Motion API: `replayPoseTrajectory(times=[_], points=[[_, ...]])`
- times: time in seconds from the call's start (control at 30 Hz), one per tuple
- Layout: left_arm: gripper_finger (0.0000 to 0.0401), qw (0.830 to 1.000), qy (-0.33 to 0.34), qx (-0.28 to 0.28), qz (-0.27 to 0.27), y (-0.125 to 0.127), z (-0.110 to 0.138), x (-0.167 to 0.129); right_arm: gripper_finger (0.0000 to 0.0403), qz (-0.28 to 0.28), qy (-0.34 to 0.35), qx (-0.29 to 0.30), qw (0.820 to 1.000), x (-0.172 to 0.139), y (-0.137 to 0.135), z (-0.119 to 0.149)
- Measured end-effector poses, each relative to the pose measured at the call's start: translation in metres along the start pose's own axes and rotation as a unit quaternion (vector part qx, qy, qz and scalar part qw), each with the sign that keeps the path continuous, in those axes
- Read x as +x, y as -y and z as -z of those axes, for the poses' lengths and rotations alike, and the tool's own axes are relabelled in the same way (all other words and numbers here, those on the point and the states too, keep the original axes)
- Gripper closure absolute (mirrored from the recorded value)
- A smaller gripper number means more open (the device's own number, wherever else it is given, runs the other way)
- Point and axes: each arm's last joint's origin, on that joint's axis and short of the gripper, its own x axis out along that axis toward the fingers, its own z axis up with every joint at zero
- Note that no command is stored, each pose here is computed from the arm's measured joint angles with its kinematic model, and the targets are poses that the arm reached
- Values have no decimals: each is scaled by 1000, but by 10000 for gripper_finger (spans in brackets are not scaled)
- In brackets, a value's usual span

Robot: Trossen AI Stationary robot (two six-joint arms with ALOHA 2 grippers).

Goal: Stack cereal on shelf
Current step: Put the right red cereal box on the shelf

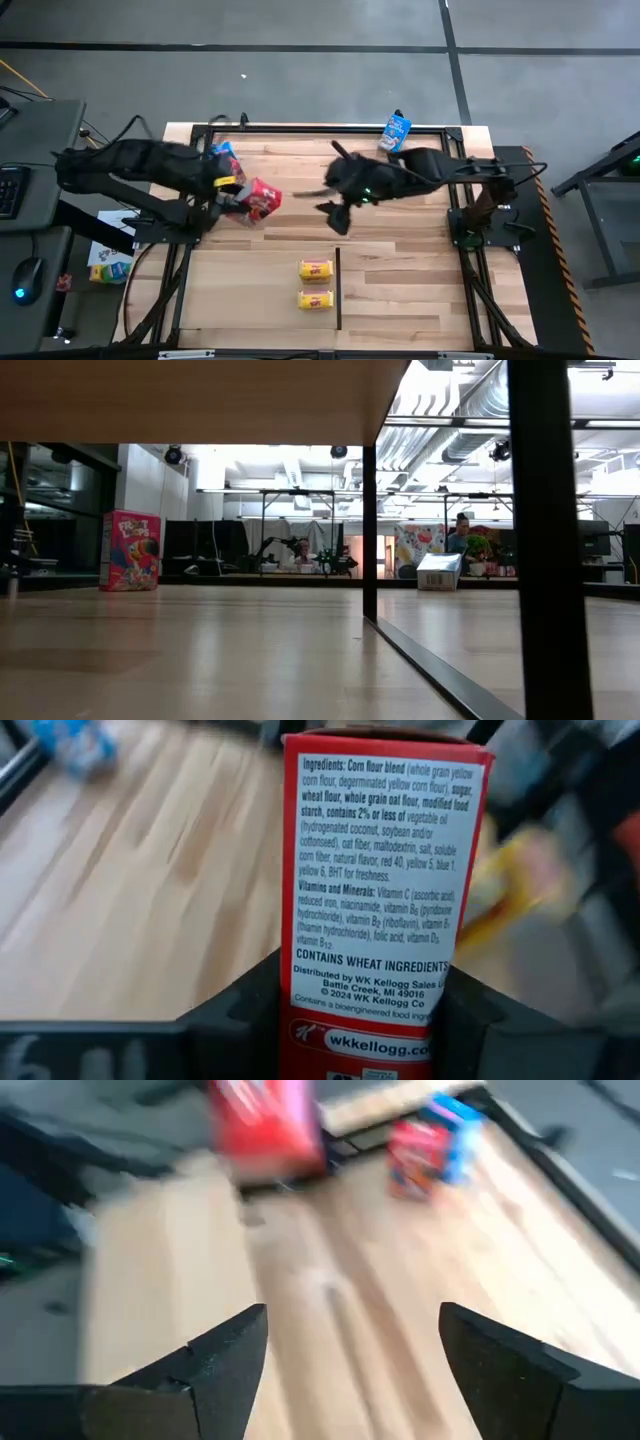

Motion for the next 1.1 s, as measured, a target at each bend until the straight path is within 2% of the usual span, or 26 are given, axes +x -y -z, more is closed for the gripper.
replayPoseTrajectory(times=[0.1,0.3,0.37,0.43,0.5,0.63,0.77,0.9,0.97,1.1], points=[[251,996,68,-42,42,6,18,2,116,40,-36,-7,999,-14,-4,15],[248,969,121,-122,177,35,75,50,116,122,-120,-23,985,-31,-8,45],[249,960,142,-136,199,47,92,66,116,147,-149,-20,978,-35,-7,53],[251,951,173,-148,210,57,102,73,116,140,-142,-14,980,-37,-7,57],[252,952,182,-148,196,65,109,78,116,138,-146,2,980,-45,-1,64],[250,962,192,-130,141,77,122,85,116,154,-138,78,975,-57,24,82],[251,969,225,-96,42,83,133,96,116,96,-47,171,979,-69,39,94],[248,965,250,-69,-40,89,145,107,116,44,18,223,974,-70,45,104],[247,965,250,-58,-58,93,152,113,116,29,43,243,969,-72,47,106],[247,963,258,-68,-42,105,159,119,116,27,49,246,968,-70,47,108]])
